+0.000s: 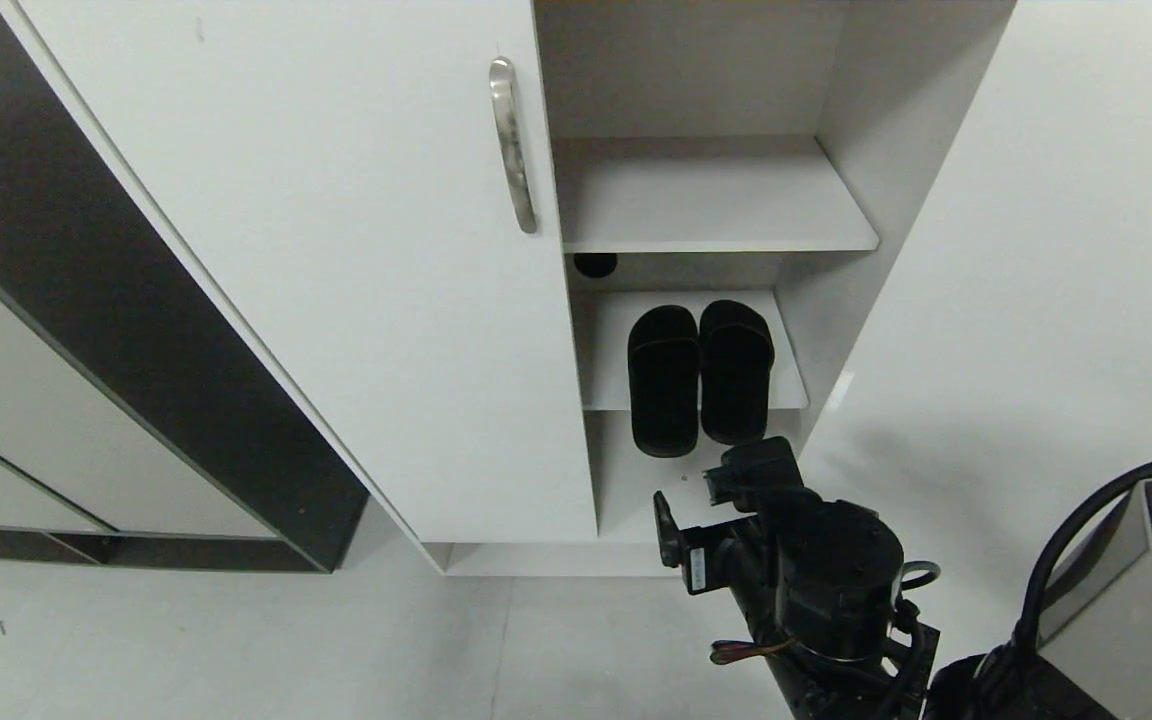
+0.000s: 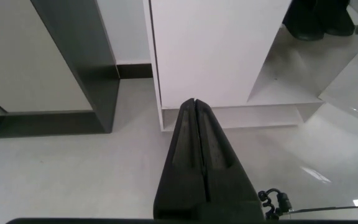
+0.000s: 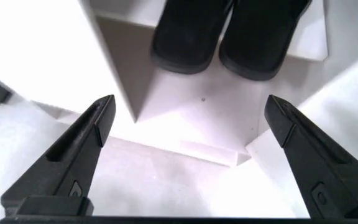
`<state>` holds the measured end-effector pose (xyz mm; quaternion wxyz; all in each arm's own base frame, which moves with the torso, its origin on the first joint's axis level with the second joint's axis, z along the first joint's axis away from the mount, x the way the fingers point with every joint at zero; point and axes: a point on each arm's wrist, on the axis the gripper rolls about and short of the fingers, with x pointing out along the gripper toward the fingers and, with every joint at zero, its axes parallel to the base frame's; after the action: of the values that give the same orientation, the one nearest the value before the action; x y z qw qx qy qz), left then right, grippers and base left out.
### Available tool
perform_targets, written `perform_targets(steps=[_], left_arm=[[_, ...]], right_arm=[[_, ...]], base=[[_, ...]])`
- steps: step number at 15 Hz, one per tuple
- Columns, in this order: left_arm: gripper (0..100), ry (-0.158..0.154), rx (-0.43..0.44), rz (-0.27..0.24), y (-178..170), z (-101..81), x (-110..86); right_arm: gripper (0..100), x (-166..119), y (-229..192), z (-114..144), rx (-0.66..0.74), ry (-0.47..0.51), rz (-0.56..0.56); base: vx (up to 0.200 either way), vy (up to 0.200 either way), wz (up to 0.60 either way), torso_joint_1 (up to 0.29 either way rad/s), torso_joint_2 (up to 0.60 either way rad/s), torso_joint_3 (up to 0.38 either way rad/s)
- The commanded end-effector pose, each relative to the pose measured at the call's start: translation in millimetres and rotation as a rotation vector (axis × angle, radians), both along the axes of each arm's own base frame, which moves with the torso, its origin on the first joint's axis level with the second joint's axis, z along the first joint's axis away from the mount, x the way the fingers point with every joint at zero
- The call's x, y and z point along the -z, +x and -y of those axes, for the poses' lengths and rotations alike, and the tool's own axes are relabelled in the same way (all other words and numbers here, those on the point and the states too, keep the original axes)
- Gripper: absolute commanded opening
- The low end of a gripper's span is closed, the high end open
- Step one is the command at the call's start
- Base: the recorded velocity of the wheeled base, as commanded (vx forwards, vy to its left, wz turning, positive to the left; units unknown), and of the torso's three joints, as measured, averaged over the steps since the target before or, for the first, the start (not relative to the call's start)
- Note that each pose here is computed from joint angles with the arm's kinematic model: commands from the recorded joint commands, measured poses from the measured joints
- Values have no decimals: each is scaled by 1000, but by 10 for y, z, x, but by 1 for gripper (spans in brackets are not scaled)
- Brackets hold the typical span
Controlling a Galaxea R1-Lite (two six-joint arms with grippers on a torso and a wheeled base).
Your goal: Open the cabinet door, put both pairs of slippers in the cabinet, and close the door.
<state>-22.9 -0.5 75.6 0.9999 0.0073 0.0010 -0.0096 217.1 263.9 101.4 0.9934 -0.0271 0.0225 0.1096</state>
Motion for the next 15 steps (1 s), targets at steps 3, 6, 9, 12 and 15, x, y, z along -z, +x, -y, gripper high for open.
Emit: perform_targets(steps=[3,6,9,12,15], left_arm=[[0,1,-1,-2,1,0,1],[0,1,-1,-2,1,0,1],[0,2,4,-2,1,0,1],[0,2,4,-2,1,0,1],[0,2,2,-2,1,1,1]], right_arm=[[100,-40,-13,26,2,6,6],[100,-59,-21,37,2,10,9],[100,-54,-20,35,0,8,8],[100,-49,-19,34,2,7,7],[100,-14,-25,50,2,-5,-2]], base=[[0,0,0,0,0,0],[0,0,0,0,0,0],[0,0,0,0,0,0],[0,0,0,3,3,85],[0,0,0,4,2,185]])
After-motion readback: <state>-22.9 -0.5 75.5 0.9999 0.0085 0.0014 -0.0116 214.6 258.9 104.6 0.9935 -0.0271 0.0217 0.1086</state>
